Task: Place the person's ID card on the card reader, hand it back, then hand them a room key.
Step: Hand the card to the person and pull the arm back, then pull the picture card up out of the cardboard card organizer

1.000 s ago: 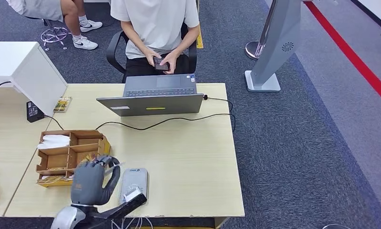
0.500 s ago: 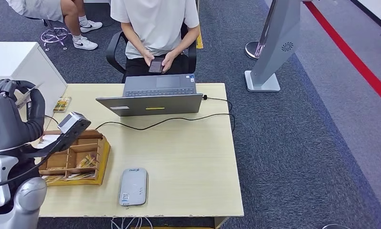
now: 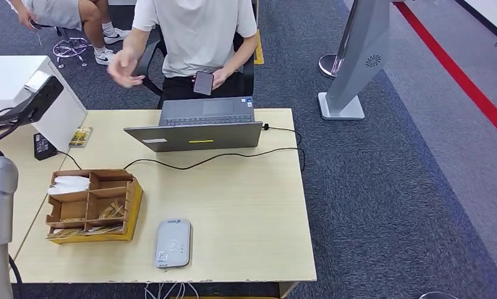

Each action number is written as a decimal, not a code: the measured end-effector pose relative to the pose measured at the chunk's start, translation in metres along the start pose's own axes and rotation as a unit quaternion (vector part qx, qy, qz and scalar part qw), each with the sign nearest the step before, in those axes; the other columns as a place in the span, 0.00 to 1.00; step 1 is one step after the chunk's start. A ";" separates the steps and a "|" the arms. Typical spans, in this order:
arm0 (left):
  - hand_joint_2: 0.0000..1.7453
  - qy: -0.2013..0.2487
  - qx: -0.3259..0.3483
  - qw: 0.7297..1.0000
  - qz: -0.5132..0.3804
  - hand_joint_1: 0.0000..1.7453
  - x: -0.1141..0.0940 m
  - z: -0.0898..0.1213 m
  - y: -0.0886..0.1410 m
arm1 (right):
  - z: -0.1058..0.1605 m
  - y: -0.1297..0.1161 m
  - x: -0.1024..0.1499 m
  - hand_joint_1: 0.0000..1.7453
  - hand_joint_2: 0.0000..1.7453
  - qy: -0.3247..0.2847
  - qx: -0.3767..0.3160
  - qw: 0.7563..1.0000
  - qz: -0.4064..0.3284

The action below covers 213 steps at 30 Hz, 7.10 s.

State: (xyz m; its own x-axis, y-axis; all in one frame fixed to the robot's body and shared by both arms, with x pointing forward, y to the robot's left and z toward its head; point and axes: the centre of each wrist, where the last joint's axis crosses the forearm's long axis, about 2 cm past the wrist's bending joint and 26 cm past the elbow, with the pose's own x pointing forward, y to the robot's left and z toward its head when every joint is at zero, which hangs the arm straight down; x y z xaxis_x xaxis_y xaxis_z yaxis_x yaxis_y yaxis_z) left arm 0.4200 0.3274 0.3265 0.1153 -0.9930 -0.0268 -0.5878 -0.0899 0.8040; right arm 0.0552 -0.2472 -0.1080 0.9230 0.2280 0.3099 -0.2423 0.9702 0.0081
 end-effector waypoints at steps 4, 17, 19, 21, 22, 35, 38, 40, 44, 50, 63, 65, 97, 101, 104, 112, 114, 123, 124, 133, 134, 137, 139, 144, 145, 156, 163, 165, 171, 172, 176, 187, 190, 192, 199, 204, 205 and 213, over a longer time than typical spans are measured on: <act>1.00 0.019 -0.027 0.999 -0.019 1.00 -0.011 -0.004 -0.015 | 0.000 0.000 0.001 0.00 1.00 0.007 0.000 1.000 0.005; 1.00 0.031 -0.064 0.997 -0.033 1.00 -0.024 0.007 -0.038 | 0.000 0.001 0.002 0.00 1.00 0.013 0.000 1.000 0.007; 1.00 0.030 -0.068 0.997 -0.034 1.00 -0.022 0.008 -0.039 | 0.000 0.001 0.002 0.00 1.00 0.013 0.000 1.000 0.007; 1.00 0.028 -0.071 0.996 -0.034 0.75 -0.019 0.008 -0.040 | 0.000 0.001 0.002 0.00 1.00 0.013 0.000 1.000 0.007; 1.00 0.028 -0.072 0.996 -0.033 0.50 -0.017 0.008 -0.040 | 0.000 0.001 0.002 0.00 1.00 0.013 0.001 1.000 0.007; 1.00 0.014 -0.079 0.997 -0.005 0.00 -0.001 0.016 -0.036 | 0.000 0.001 0.002 0.00 1.00 0.013 0.001 1.000 0.013; 1.00 0.007 -0.072 0.997 0.007 0.00 0.005 0.020 -0.032 | 0.000 0.001 0.002 0.00 1.00 0.013 0.001 1.000 0.013; 1.00 0.004 -0.073 0.997 0.020 0.00 0.009 0.023 -0.029 | 0.000 0.001 0.002 0.00 1.00 0.013 0.001 1.000 0.014; 1.00 -0.003 -0.078 0.995 0.055 0.00 0.020 0.035 -0.022 | 0.000 0.001 0.002 0.00 1.00 0.013 0.001 1.000 0.013; 1.00 -0.010 -0.066 0.995 0.071 0.00 0.029 0.043 -0.011 | 0.000 0.001 0.002 0.00 1.00 0.013 0.001 1.000 0.013; 1.00 -0.011 -0.062 0.995 0.073 0.00 0.030 0.043 -0.009 | 0.000 0.001 0.002 0.00 1.00 0.013 0.001 1.000 0.013; 1.00 -0.011 -0.062 0.995 0.074 0.00 0.031 0.044 -0.009 | 0.000 0.001 0.002 0.00 1.00 0.013 0.001 1.000 0.013; 1.00 -0.219 -0.206 0.940 0.159 0.00 0.048 0.316 0.030 | 0.004 0.008 -0.018 0.00 1.00 0.035 -0.023 0.997 -0.063; 1.00 -0.224 -0.247 0.929 0.160 0.00 0.039 0.336 0.032 | 0.004 0.009 -0.019 0.00 1.00 0.036 -0.025 0.997 -0.067; 1.00 -0.220 -0.284 0.919 0.161 0.00 0.032 0.350 0.033 | 0.005 0.010 -0.019 0.00 1.00 0.036 -0.025 0.997 -0.066; 1.00 -0.160 -0.381 0.897 0.158 0.00 0.020 0.366 0.025 | 0.005 0.010 -0.019 0.00 1.00 0.037 -0.025 0.998 -0.054; 1.00 -0.158 -0.388 0.895 0.155 0.00 0.019 0.368 0.023 | 0.005 0.010 -0.020 0.00 1.00 0.038 -0.025 0.998 -0.054; 1.00 -0.138 -0.409 0.889 0.151 0.00 0.016 0.374 0.017 | 0.006 0.011 -0.022 0.00 1.00 0.042 -0.025 0.998 -0.046; 1.00 -0.132 -0.412 0.889 0.150 0.00 0.016 0.375 0.017 | 0.006 0.012 -0.023 0.00 1.00 0.043 -0.024 0.998 -0.044; 1.00 -0.083 -0.410 0.898 0.133 0.00 0.016 0.375 0.008 | 0.007 0.014 -0.026 0.00 1.00 0.047 -0.020 0.998 -0.022; 1.00 -0.076 -0.402 0.903 0.130 0.00 0.017 0.374 0.006 | 0.007 0.014 -0.026 0.00 1.00 0.047 -0.020 0.999 -0.020; 1.00 -0.055 -0.371 0.919 0.124 0.00 0.022 0.367 0.001 | 0.007 0.014 -0.025 0.00 1.00 0.047 -0.020 0.999 -0.014; 1.00 -0.036 -0.354 0.926 0.124 0.00 0.025 0.363 -0.002 | 0.007 0.015 -0.024 0.00 1.00 0.047 -0.020 0.999 -0.012; 1.00 0.003 -0.339 0.932 0.127 0.00 0.028 0.356 -0.008 | 0.007 0.015 -0.023 0.00 1.00 0.049 -0.021 0.999 -0.009; 1.00 0.008 -0.338 0.932 0.128 0.00 0.029 0.355 -0.009 | 0.007 0.015 -0.023 0.00 1.00 0.048 -0.021 0.999 -0.009; 1.00 0.031 -0.320 0.937 0.133 0.00 0.035 0.352 -0.013 | 0.007 0.015 -0.023 0.00 1.00 0.046 -0.024 0.999 -0.008; 1.00 0.038 -0.321 0.936 0.136 0.00 0.037 0.352 -0.014 | 0.008 0.016 -0.023 0.00 1.00 0.046 -0.025 0.999 -0.009; 1.00 0.040 -0.321 0.936 0.136 0.00 0.037 0.352 -0.014 | 0.008 0.016 -0.023 0.00 1.00 0.046 -0.025 0.999 -0.009; 1.00 0.037 -0.320 0.937 0.135 0.00 0.038 0.352 -0.015 | 0.008 0.016 -0.023 0.00 1.00 0.046 -0.025 0.999 -0.006; 1.00 0.033 -0.318 0.938 0.134 0.00 0.038 0.352 -0.015 | 0.008 0.016 -0.023 0.00 1.00 0.046 -0.025 0.999 -0.003; 1.00 0.025 -0.315 0.941 0.123 0.00 0.042 0.347 -0.022 | 0.008 0.016 -0.022 0.00 1.00 0.046 -0.021 0.999 0.012; 1.00 0.036 -0.315 0.942 0.108 0.00 0.054 0.326 -0.050 | 0.007 0.016 -0.019 0.00 1.00 0.046 -0.019 0.998 0.036; 1.00 0.034 -0.313 0.943 0.107 0.00 0.057 0.321 -0.055 | 0.007 0.015 -0.018 0.00 1.00 0.046 -0.019 0.998 0.039; 1.00 0.034 -0.313 0.943 0.108 0.00 0.059 0.318 -0.057 | 0.007 0.015 -0.018 0.00 1.00 0.046 -0.019 0.998 0.040; 1.00 0.037 -0.317 0.941 0.110 0.00 0.063 0.316 -0.061 | 0.007 0.015 -0.018 0.00 1.00 0.047 -0.019 0.998 0.042; 1.00 0.038 -0.321 0.940 0.111 0.00 0.064 0.317 -0.062 | 0.007 0.015 -0.018 0.00 1.00 0.047 -0.019 0.998 0.040; 1.00 0.038 -0.321 0.940 0.111 0.00 0.064 0.318 -0.062 | 0.007 0.015 -0.018 0.00 1.00 0.047 -0.019 0.998 0.040; 1.00 0.038 -0.323 0.939 0.110 0.00 0.065 0.318 -0.063 | 0.007 0.015 -0.018 0.00 1.00 0.047 -0.019 0.998 0.039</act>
State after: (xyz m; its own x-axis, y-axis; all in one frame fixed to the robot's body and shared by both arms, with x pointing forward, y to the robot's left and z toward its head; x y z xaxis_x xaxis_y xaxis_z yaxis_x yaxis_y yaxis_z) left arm 0.2099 0.2445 0.0852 0.1195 -0.9712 0.2061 0.0015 0.2077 0.9782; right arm 0.0326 -0.2371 -0.1065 0.9259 0.3086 0.2178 -0.3053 0.9510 -0.0496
